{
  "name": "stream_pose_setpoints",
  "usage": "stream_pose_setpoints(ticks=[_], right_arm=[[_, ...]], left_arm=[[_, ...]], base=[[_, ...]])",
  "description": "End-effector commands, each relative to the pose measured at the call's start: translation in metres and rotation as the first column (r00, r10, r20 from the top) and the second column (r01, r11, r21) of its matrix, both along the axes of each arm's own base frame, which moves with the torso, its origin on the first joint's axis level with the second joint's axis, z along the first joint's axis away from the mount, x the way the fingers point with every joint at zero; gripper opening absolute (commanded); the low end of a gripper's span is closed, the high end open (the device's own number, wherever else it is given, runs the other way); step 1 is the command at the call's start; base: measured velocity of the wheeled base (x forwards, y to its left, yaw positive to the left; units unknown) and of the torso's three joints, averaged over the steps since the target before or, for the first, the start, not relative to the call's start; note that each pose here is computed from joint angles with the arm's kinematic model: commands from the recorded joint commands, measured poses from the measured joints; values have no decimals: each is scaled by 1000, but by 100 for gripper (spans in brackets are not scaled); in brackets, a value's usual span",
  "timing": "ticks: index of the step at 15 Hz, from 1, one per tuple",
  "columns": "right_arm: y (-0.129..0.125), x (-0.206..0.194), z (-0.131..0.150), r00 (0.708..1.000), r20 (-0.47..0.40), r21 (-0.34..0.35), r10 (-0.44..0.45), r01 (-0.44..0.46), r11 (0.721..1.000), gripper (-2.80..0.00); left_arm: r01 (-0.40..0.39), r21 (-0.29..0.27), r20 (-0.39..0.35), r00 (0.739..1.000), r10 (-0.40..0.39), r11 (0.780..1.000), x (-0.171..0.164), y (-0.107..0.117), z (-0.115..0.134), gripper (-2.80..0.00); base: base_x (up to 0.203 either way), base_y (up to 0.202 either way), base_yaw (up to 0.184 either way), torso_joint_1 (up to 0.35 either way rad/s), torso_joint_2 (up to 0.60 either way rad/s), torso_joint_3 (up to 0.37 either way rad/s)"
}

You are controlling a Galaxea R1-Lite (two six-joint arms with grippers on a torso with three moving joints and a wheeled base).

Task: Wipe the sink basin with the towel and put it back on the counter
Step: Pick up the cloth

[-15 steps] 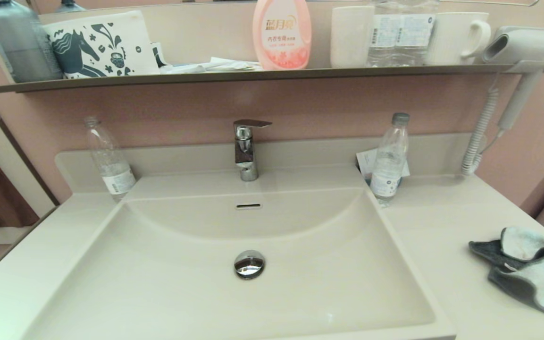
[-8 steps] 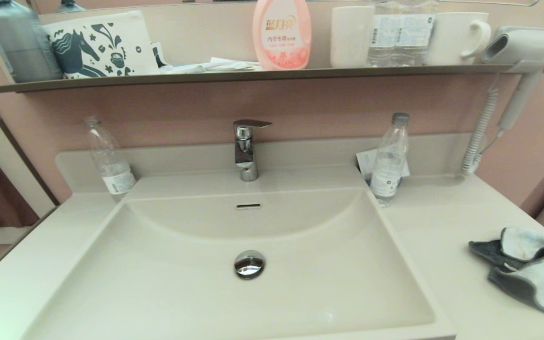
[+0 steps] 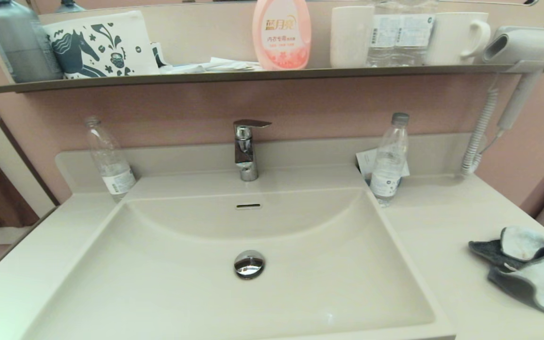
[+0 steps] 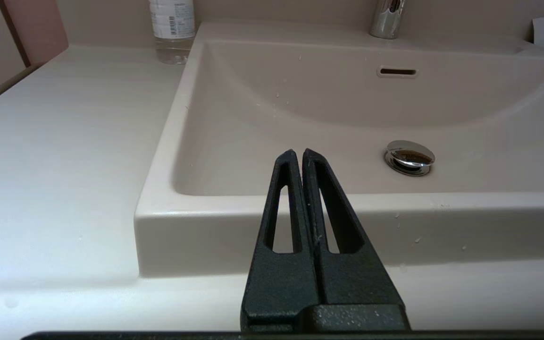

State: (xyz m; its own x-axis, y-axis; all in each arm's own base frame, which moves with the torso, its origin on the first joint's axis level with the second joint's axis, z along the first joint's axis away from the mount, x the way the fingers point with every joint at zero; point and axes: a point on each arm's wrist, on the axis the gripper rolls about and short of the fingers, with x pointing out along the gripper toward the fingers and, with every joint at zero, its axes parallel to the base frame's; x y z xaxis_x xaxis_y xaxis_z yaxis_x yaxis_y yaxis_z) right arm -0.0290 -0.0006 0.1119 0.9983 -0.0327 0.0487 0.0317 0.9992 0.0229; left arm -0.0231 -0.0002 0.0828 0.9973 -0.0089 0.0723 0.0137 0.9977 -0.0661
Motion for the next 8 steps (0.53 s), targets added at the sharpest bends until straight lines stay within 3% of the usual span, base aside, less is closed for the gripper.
stream_pose_setpoints(ticks=[1,5,7,8], right_arm=[[0,8,23,999,-46,2,-7,7,1000,-280],[-1,55,80,979,-197,-5,-57,57,998,-280],[-5,97,106,947,-292,-21,-136,136,990,-280],[-13,121,117,917,-339,-32,-211,213,977,-280]], left_arm=[[0,-1,-2,1000,0,1000,0,0,0,-280],[0,-1,-2,1000,0,1000,0,0,0,-280],[0,-1,-2,1000,0,1000,0,0,0,-280],[0,-1,-2,1000,0,1000,0,0,0,-280]], base=[[0,0,0,0,0,0],[0,0,0,0,0,0],[0,0,0,0,0,0],[0,0,0,0,0,0]])
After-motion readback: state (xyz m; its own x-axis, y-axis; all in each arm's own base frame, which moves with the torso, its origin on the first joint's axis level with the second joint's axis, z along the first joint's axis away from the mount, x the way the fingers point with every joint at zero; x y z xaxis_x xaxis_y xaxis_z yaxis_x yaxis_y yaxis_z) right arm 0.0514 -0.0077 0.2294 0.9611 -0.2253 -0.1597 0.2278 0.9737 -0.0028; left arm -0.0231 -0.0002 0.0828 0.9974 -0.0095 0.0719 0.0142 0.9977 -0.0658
